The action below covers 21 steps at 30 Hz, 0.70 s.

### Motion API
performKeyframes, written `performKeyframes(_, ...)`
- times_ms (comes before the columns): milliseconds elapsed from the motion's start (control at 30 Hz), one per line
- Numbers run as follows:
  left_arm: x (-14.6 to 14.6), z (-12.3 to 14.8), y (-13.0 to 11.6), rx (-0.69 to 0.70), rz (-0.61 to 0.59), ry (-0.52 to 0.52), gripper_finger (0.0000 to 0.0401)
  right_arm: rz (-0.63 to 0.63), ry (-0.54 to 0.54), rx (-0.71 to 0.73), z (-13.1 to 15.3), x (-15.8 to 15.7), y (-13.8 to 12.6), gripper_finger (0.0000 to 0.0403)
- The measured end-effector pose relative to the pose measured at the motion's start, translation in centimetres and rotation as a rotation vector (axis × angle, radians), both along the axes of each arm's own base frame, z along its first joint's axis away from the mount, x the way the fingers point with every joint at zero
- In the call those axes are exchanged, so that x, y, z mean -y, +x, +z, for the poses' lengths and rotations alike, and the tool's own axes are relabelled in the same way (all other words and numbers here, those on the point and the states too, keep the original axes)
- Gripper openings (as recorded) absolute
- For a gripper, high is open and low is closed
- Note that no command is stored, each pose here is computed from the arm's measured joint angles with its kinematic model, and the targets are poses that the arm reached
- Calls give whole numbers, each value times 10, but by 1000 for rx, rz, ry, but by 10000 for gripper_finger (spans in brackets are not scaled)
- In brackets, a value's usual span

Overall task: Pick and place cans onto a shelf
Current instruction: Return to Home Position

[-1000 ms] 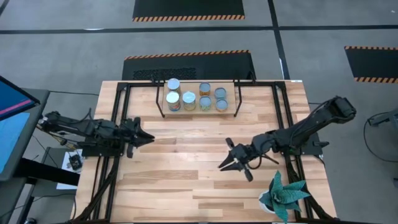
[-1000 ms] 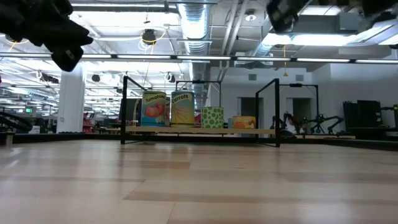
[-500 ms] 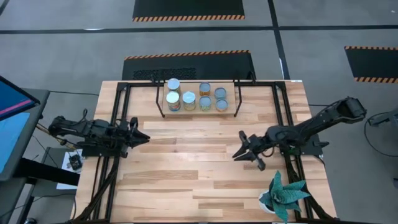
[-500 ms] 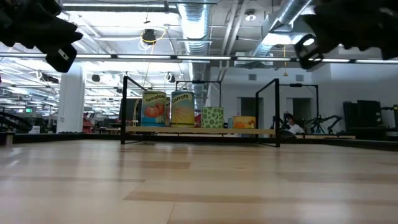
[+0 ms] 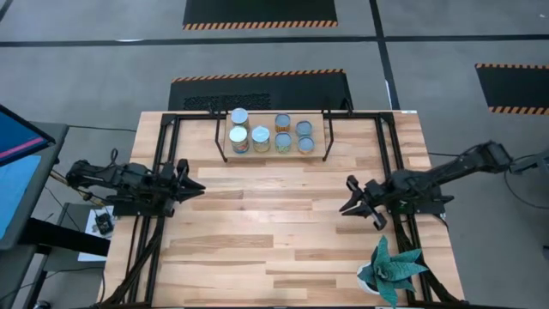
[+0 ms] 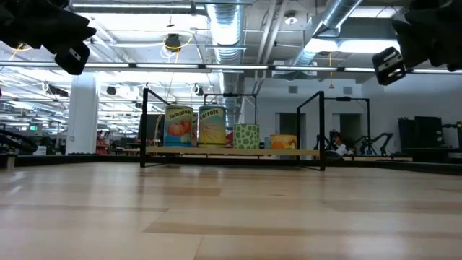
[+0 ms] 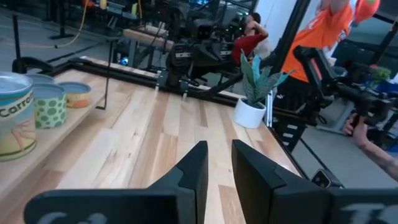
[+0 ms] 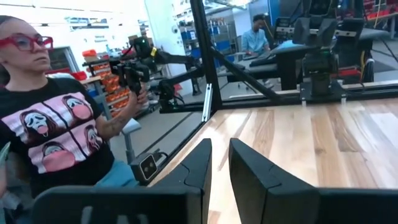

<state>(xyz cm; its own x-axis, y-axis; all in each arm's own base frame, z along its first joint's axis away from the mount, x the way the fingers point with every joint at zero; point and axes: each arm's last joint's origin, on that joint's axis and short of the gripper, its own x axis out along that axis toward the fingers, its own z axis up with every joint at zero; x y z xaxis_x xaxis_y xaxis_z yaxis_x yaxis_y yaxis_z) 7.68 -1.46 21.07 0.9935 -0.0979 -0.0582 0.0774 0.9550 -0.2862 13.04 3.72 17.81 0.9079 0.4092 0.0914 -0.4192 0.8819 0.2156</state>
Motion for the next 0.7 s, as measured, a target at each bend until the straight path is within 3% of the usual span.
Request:
performKeyframes(267, 1, 4, 0, 39, -17, -31, 59, -51, -13, 19, 0, 5, -11, 82)
performKeyframes(467, 10, -11, 10, 185, -245, -60, 59, -78, -51, 27, 0, 10, -15, 82)
performKeyframes(700, 12, -30, 16, 191, -264, -92, 59, -95, -63, -18, -5, 12, -15, 82)
